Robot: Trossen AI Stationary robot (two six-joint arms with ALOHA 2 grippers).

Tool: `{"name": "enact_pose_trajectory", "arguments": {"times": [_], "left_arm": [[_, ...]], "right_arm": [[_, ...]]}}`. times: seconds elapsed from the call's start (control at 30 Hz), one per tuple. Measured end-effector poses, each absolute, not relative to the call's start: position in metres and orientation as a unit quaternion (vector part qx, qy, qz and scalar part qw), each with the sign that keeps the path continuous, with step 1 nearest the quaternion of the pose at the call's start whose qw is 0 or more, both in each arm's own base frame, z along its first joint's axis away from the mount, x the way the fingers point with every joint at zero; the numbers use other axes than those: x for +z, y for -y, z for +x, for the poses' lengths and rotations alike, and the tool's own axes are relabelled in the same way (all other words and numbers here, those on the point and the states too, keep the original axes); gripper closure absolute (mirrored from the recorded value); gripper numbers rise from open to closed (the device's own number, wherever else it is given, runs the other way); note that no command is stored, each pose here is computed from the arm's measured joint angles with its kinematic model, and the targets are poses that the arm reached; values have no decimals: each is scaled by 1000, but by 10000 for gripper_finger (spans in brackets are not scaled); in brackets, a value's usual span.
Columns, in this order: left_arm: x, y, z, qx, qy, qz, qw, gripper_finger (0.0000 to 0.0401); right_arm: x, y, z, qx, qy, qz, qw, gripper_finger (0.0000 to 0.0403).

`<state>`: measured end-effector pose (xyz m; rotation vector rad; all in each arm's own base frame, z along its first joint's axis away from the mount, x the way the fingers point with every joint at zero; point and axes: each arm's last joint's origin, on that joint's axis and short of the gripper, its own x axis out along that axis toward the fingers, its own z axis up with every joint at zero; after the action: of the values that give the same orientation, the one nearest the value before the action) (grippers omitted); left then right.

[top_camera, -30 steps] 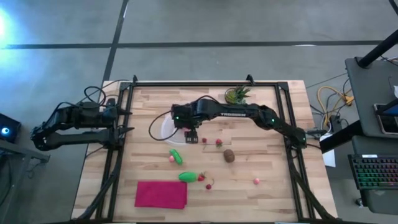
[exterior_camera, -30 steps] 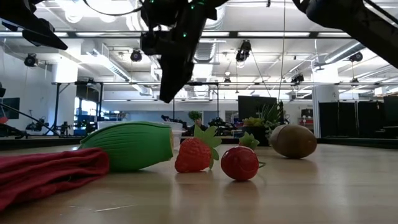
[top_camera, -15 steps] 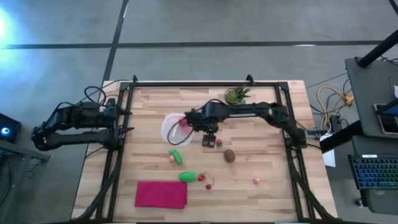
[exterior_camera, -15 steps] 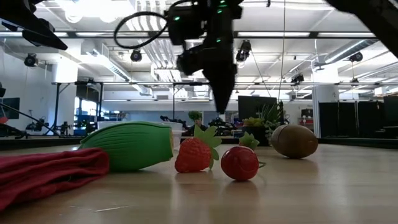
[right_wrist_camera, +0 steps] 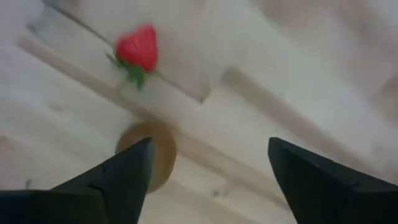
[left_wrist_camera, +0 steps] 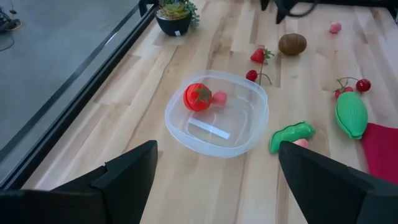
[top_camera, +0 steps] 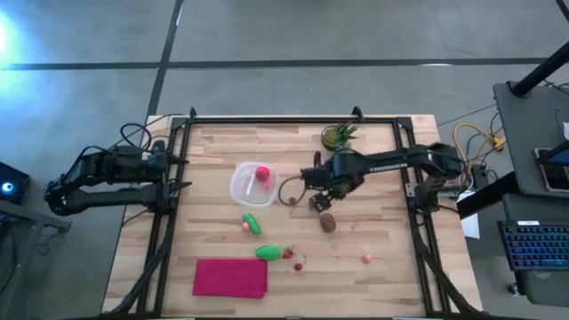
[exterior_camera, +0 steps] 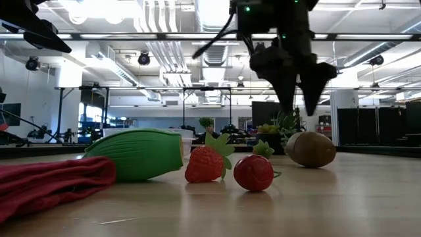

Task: Pick and placing Produce into tupperware
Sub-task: Put the brown kiwi into the transparent bin

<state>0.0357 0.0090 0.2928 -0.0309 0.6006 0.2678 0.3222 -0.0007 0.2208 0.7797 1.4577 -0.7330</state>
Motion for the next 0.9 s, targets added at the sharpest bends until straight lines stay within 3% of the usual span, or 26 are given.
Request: {"name": "enact_pose_trajectory", "arguments": {"times": [0.23, 0.9], "left_arm": [[293, -9, 36, 131, -295, -15, 946, 82], [293, -9, 36, 131, -295, -15, 946, 82]], "right_arm": [[205, -23, 322, -325, -627, 367, 605, 46], [177, -44, 321, -317, -594, 437, 597, 46]]}}
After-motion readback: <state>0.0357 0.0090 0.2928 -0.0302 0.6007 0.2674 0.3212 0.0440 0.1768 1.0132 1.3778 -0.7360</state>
